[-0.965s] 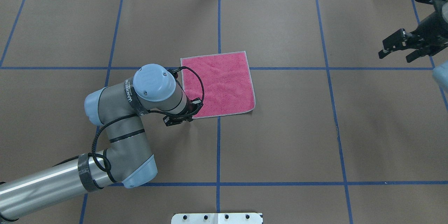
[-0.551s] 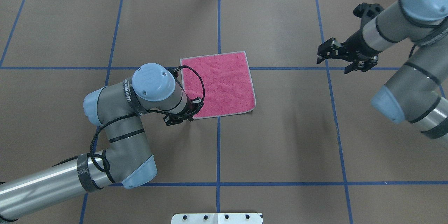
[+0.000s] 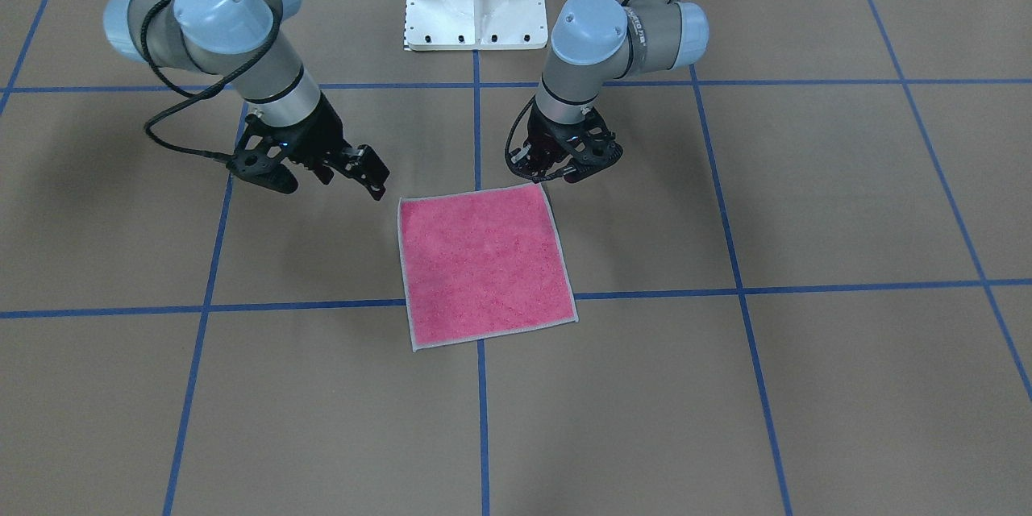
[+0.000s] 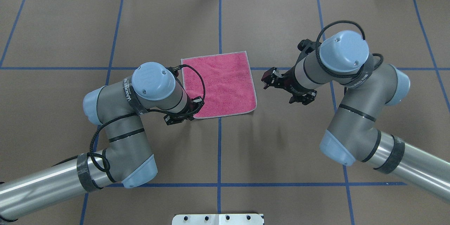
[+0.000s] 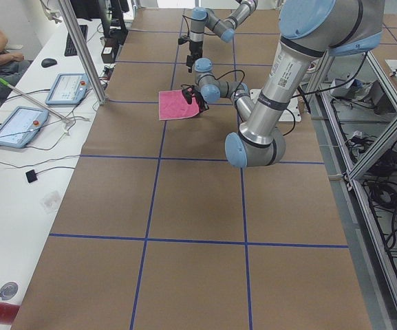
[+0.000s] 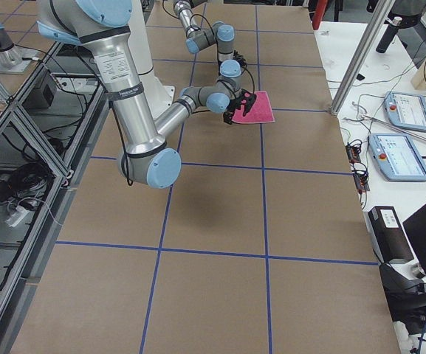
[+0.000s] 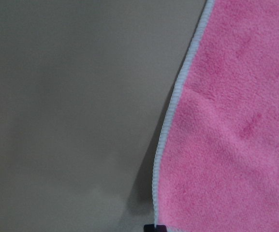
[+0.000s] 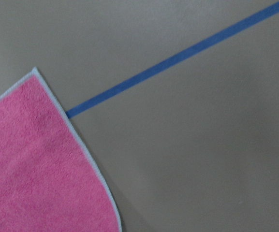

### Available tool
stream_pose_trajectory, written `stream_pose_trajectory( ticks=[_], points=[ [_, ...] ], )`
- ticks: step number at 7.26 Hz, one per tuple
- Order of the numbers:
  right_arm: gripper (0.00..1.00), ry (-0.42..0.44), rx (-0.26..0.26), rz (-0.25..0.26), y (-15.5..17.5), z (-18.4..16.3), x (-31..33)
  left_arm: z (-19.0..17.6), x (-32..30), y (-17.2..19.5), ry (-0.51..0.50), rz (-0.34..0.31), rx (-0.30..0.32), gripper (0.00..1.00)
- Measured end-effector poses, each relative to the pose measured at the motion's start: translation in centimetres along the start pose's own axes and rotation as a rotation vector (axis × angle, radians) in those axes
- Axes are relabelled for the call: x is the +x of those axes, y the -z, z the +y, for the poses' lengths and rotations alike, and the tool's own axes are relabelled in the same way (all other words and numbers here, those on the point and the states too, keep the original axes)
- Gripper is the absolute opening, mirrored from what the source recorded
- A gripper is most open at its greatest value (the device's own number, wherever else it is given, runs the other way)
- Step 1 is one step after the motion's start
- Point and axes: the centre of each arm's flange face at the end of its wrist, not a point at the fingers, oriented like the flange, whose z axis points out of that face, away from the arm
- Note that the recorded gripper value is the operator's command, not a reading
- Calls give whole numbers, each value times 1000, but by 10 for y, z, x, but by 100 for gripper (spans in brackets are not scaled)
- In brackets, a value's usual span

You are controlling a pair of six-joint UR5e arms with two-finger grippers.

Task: Fold towel twice with both arms
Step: 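Bring the right gripper to the towel's opposite near corner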

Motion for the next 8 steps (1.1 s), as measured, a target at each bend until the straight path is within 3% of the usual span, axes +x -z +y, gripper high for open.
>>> stream_pose_trajectory(
  ticks=[2,5,7,8],
  points=[
    [79,-21,14,1,-17,21,-14,0,0,1,-1,1,-1,0],
    [63,-38,47,26,-44,20,-30,0,0,0,-2,0,0,0],
    [62,-36,59,33,-52,23,-32,0,0,0,-2,0,-1,0],
    [56,-35,59,39,-55,25,-32,0,0,0,-3,0,-1,0]
  ],
)
